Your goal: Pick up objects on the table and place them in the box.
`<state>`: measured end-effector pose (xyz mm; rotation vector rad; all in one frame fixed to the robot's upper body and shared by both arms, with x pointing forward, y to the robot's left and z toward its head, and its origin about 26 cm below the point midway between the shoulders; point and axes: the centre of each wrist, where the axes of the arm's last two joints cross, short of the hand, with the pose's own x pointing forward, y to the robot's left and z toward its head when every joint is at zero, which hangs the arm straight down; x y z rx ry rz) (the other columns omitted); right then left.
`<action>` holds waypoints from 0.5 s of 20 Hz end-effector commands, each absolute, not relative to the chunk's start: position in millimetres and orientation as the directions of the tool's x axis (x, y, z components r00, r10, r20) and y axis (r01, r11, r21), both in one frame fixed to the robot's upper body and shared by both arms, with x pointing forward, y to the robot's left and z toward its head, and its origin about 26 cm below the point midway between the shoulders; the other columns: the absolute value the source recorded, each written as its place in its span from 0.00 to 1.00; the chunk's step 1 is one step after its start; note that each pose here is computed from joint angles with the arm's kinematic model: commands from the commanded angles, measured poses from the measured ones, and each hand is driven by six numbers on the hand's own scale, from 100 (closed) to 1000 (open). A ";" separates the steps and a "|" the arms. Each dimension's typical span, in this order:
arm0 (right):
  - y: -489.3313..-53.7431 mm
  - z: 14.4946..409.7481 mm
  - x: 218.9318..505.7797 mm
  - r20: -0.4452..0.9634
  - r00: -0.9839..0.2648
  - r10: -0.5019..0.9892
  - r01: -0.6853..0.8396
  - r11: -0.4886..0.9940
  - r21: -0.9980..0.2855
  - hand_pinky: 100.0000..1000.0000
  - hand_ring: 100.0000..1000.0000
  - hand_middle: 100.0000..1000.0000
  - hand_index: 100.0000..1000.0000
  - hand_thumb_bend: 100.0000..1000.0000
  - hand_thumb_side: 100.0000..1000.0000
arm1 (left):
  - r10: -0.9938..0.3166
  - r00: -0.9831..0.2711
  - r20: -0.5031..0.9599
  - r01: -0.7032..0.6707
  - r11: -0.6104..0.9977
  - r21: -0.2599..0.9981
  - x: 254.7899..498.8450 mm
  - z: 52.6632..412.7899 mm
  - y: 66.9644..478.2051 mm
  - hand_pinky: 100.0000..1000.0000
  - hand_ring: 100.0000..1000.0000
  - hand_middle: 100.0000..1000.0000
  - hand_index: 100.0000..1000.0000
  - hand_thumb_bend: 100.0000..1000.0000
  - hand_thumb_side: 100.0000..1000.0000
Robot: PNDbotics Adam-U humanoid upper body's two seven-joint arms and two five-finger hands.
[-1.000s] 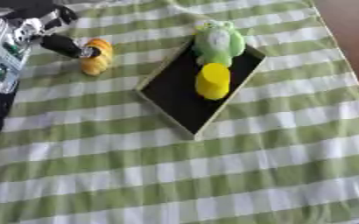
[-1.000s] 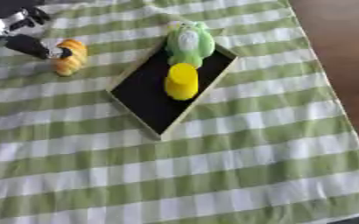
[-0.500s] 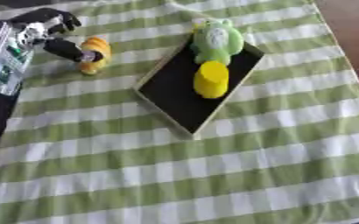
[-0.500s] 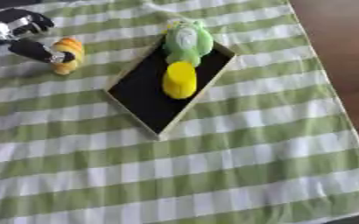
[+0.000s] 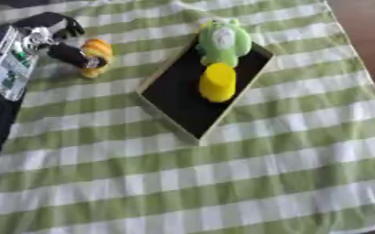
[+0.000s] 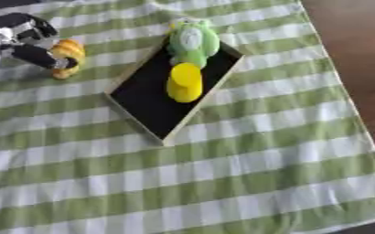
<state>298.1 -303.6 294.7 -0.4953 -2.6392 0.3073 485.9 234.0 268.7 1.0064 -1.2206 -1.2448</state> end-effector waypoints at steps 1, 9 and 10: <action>-305.2 303.1 293.8 0.343 -0.849 0.402 0.307 0.903 -0.300 0.91 0.83 0.67 0.78 0.00 0.56 | -0.995 -0.041 0.096 0.112 0.091 0.990 487.2 274.6 241.0 0.88 0.82 0.76 0.81 0.35 0.33; -306.9 300.8 293.6 0.351 -0.842 0.409 0.314 0.902 -0.298 0.91 0.83 0.67 0.78 0.00 0.56 | -0.988 -0.096 0.122 0.102 0.112 0.988 482.1 281.5 234.9 0.86 0.79 0.72 0.75 0.13 0.16; -307.1 300.4 293.6 0.353 -0.841 0.410 0.314 0.901 -0.298 0.91 0.83 0.67 0.78 0.00 0.56 | -0.987 -0.106 0.124 0.095 0.114 0.989 480.7 283.8 233.7 0.86 0.78 0.71 0.74 0.10 0.15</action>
